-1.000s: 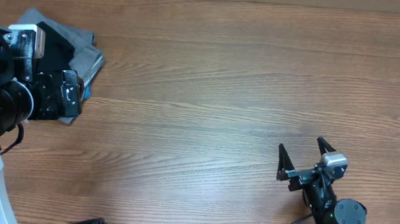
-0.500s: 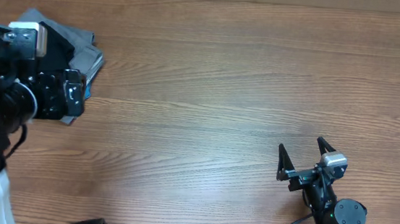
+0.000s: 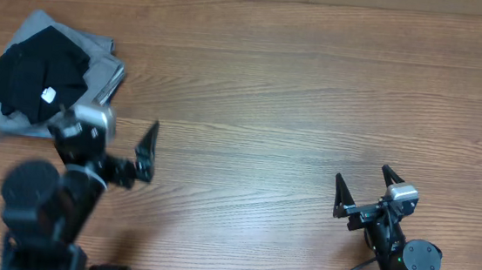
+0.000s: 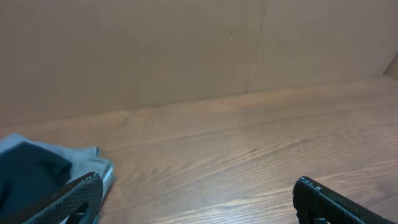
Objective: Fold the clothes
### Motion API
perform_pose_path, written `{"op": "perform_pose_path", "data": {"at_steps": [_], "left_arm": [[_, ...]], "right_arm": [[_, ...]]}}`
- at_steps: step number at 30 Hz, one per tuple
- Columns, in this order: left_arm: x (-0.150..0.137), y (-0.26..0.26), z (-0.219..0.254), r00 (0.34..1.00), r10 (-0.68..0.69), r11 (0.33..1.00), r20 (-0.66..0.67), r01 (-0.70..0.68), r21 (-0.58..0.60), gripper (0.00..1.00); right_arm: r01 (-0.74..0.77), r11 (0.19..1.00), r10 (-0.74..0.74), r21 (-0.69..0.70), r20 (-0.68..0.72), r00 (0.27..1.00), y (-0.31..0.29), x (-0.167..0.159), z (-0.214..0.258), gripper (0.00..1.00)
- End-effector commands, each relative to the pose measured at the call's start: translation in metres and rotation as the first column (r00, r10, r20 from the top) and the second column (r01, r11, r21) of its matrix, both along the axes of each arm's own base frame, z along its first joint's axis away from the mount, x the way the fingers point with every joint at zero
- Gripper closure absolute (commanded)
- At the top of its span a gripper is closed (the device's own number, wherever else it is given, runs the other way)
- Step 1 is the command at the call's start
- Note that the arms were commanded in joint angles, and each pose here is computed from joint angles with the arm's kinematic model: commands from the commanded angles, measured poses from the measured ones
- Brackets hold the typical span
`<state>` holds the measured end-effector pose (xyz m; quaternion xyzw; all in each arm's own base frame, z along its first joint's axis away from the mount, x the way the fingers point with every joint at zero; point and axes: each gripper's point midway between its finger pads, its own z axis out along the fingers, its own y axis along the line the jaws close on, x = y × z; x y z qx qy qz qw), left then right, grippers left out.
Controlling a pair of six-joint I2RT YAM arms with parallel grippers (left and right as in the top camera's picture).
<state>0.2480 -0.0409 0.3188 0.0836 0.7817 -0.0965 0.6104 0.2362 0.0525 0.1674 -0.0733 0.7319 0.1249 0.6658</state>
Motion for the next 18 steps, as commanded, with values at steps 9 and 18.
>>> {"op": "perform_pose_path", "data": {"at_steps": [9,18], "left_arm": [[-0.036,-0.007,-0.078,0.998,-0.014,0.999,0.062,0.017,-0.047,0.0],[-0.033,-0.008,-0.133,0.999,-0.018,0.999,0.051,0.021,-0.05,0.0]], "right_arm": [[0.004,1.0,-0.004,0.005,0.014,1.0,-0.001,0.0,0.003,0.0],[0.004,1.0,-0.004,0.005,0.014,1.0,-0.001,0.0,0.003,0.0]]}}
